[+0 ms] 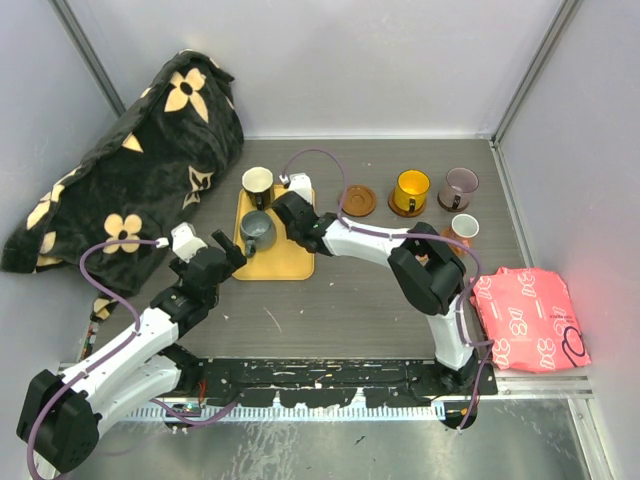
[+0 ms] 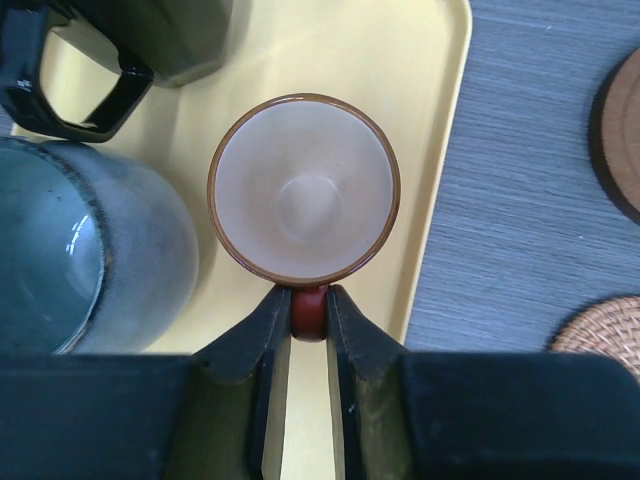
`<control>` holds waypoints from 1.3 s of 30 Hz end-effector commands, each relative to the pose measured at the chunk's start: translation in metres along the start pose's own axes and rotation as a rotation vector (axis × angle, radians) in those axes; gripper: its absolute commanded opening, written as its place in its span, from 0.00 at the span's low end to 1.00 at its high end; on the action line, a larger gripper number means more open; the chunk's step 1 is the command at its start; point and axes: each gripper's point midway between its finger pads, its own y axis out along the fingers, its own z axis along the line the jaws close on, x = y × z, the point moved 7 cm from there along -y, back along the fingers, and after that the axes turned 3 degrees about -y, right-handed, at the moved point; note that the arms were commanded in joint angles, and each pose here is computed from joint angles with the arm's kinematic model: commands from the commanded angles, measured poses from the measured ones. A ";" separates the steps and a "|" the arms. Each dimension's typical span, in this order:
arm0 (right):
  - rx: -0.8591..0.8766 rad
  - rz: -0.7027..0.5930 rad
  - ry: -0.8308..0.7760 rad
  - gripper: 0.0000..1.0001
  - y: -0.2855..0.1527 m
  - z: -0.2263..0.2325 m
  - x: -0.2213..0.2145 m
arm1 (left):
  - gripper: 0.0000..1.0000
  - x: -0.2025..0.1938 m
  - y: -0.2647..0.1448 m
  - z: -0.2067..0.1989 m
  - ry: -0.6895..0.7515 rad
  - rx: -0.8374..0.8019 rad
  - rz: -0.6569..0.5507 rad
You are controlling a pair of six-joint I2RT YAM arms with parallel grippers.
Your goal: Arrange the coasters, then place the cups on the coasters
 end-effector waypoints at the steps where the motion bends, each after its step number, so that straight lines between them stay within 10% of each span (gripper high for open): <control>1: 0.038 -0.153 0.066 0.01 -0.040 -0.003 0.053 | 0.98 0.011 0.001 -0.010 -0.038 -0.030 -0.047; 39: -0.299 -0.189 0.206 0.01 -0.139 -0.224 -0.053 | 0.98 0.008 0.001 -0.010 -0.036 -0.033 -0.033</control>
